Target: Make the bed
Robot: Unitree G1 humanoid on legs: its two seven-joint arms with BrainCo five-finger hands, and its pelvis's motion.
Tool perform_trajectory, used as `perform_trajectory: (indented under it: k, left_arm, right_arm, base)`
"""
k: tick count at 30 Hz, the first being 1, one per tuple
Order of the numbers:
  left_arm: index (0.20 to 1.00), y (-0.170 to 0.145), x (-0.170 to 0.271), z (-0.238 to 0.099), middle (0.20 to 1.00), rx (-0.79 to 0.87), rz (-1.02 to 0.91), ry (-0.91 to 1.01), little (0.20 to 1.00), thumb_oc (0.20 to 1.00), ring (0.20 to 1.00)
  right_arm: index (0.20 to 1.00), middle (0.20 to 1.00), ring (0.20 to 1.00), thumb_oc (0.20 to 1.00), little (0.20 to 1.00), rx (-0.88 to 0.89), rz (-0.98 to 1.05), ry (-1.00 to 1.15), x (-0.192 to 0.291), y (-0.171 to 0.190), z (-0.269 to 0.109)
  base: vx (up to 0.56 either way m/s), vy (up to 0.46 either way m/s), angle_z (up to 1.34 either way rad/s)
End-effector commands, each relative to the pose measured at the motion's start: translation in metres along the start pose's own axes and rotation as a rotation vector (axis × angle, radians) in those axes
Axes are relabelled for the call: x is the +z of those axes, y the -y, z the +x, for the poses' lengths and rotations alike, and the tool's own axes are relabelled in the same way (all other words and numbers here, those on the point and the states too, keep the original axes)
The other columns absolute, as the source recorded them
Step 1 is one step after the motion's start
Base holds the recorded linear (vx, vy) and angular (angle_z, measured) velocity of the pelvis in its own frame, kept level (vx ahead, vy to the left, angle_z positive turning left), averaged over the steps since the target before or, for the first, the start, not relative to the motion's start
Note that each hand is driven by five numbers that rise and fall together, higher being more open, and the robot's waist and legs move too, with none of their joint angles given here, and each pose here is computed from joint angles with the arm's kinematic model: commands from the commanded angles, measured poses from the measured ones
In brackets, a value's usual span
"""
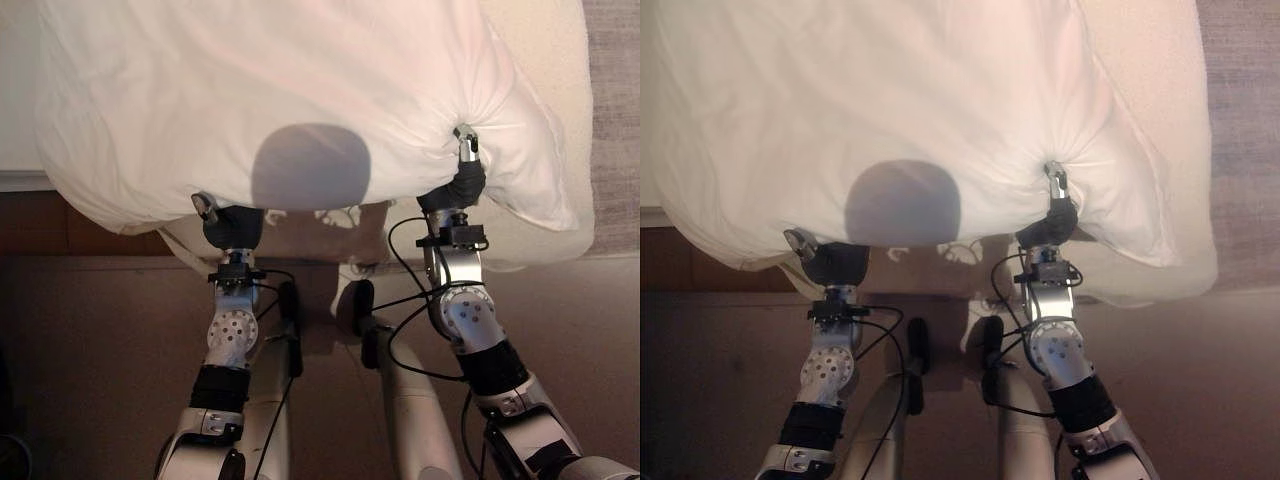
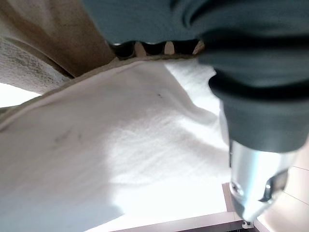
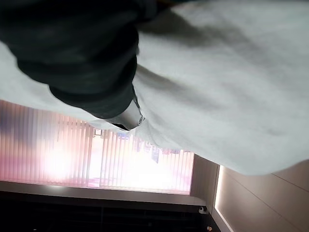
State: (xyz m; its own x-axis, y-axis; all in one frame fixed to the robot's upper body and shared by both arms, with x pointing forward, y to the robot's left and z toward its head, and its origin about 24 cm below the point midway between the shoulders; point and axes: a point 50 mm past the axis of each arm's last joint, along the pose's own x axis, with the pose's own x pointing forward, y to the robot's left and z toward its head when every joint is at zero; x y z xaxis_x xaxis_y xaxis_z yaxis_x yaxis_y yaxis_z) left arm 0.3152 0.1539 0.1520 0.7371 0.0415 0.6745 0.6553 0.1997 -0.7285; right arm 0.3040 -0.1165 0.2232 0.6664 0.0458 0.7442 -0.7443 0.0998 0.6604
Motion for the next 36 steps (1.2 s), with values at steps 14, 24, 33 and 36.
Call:
perform_trajectory:
  k: [14,24,33,36]
  left_arm:
    - [1.000,0.028,0.011,0.021,1.000,-0.076,0.118,0.040,1.000,1.000,1.000]
    - [1.000,0.022,0.036,0.043,1.000,0.091,0.222,0.149,1.000,1.000,1.000]
    - [1.000,0.019,0.056,0.045,1.000,0.195,0.272,0.276,1.000,1.000,1.000]
    - [0.231,0.015,0.062,0.044,0.231,0.262,0.304,0.317,0.231,0.231,0.231]
  right_arm:
    - [0.200,0.200,0.200,0.200,0.200,0.218,-0.002,0.045,0.004,-0.037,-0.009]
    - [0.200,0.200,0.200,0.200,0.200,0.145,0.010,0.032,0.001,-0.031,-0.008]
    - [0.200,0.200,0.200,0.200,0.200,0.095,0.002,0.036,0.002,-0.026,-0.013]
    - [0.200,0.200,0.200,0.200,0.200,0.086,0.003,0.037,0.002,-0.026,-0.014]
  base:
    - [0.00,0.000,0.00]
    - [0.00,0.000,0.00]
    - [0.00,0.000,0.00]
    - [0.00,0.000,0.00]
